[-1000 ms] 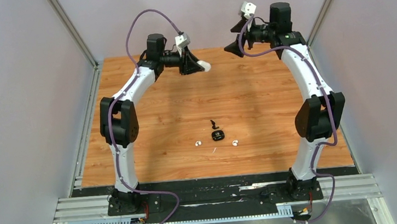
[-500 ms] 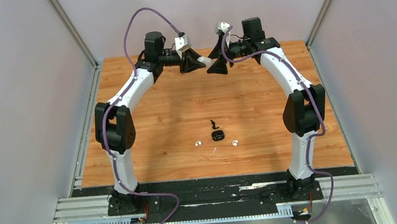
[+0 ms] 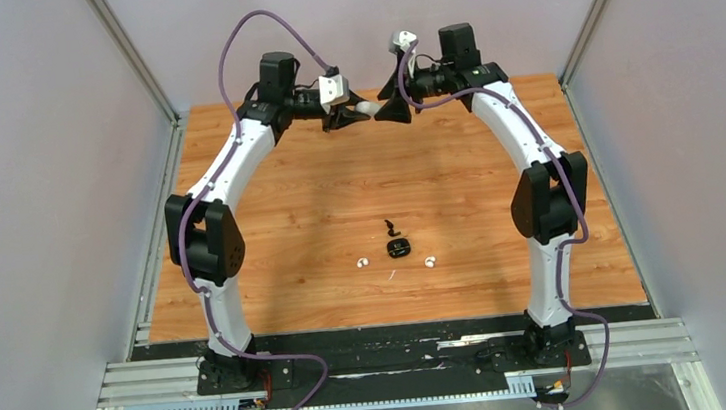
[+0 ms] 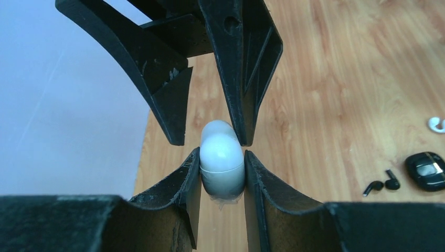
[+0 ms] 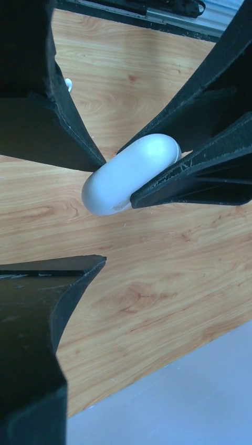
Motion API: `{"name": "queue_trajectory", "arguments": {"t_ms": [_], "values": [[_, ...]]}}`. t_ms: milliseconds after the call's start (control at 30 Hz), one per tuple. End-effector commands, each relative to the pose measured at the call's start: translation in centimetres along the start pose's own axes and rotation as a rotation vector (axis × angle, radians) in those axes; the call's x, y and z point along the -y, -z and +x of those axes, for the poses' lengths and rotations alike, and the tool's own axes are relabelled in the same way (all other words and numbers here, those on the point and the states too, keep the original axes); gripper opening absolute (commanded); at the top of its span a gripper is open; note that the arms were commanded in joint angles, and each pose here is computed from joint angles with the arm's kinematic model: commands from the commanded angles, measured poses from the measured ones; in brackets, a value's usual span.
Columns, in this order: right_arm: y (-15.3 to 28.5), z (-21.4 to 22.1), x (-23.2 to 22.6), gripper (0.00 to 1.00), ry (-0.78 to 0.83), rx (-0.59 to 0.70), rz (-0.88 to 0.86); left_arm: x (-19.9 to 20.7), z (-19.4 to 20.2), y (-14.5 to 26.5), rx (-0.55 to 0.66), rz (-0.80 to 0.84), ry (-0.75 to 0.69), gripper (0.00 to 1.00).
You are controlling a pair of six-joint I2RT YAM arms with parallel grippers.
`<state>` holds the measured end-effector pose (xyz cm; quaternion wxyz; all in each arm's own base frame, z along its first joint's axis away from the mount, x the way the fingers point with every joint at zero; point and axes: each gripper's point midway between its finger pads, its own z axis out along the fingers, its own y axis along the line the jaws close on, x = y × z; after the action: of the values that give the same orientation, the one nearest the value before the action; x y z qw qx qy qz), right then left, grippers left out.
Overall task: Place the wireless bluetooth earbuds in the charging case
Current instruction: Open the charging case.
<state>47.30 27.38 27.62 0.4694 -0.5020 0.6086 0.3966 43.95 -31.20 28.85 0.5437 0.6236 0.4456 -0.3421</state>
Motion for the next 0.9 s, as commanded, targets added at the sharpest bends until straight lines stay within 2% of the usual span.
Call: {"name": "queue_trajectory", "arguments": {"t_ms": [0,367,767,867], "values": [[0.9,-2.6,3.5,0.57,0.052,0.039,0.135,1.3,-2.9,-0.1,0.018,0.057,-0.148,0.0],[1.5,-3.7,3.1,0.54,-0.013,0.087,0.118,1.2,-2.4,-0.2,0.001,0.047,-0.103,0.0],[1.8,-5.2,2.9,0.48,-0.005,0.116,0.128,1.0,-1.0,-0.3,-0.033,0.037,-0.024,0.0],[1.8,-5.3,2.8,0.44,-0.005,0.119,0.127,0.8,-0.7,-0.4,-0.034,0.027,0.006,0.0]]}}
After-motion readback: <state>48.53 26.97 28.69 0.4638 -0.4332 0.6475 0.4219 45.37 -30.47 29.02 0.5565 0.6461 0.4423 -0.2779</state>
